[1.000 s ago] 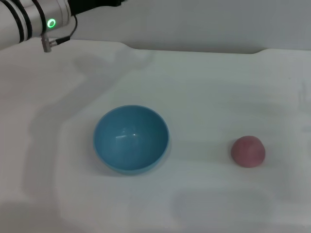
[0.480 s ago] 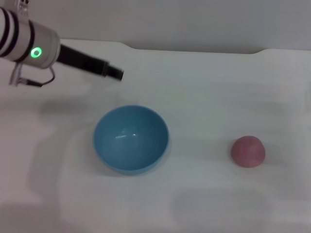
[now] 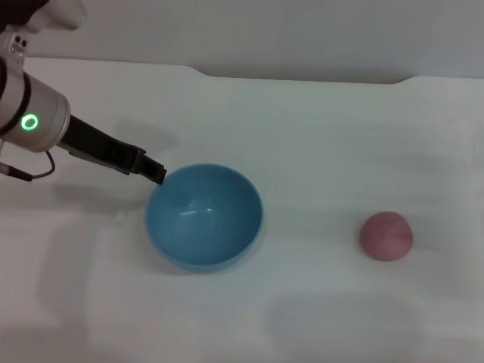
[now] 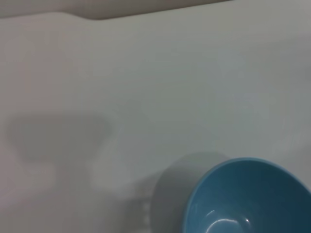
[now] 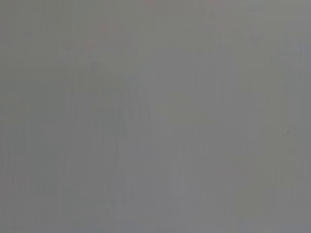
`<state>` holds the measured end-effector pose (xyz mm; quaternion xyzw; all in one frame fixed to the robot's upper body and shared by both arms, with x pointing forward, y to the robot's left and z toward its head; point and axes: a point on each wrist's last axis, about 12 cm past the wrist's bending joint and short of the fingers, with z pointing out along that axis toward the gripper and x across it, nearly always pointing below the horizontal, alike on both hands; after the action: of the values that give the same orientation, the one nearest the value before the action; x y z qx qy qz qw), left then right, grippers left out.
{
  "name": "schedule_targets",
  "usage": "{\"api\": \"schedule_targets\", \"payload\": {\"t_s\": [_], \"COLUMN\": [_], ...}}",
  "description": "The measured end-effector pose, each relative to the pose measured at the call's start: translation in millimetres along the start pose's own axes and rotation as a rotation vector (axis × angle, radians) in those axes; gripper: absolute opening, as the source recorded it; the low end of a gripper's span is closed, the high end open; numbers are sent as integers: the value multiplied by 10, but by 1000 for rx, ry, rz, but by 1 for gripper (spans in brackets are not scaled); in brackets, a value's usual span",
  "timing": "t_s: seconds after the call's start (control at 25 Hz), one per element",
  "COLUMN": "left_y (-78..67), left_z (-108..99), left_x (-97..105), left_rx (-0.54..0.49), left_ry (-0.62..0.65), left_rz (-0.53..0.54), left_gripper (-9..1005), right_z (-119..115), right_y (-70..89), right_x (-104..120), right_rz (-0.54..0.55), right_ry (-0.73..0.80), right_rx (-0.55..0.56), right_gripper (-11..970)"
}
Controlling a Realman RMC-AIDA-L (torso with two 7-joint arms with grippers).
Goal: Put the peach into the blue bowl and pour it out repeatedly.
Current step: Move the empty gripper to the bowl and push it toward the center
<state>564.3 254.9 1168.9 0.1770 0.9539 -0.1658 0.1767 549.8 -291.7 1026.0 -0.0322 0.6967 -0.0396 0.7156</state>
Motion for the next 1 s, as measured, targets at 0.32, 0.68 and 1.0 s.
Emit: {"api": "schedule_targets", "payload": {"t_s": [0.32,0.68,1.0], "left_y": [155,253,228], "left_z": [84,153,256], "left_x": [93,185,148], "left_rx": [7,15,31], "left_ry": [28,54,71], "left_rz": [-83,-100,-79], "left_gripper": [577,577,576], "right_z": [82,228,234], "right_y": [27,74,124], "right_x": [0,-45,-50], "right_rz": [-10,-24,-12], "right_ry": [31,52,52], "right_rx": [-12,-27,-36], "right_gripper": [470,471,471]}}
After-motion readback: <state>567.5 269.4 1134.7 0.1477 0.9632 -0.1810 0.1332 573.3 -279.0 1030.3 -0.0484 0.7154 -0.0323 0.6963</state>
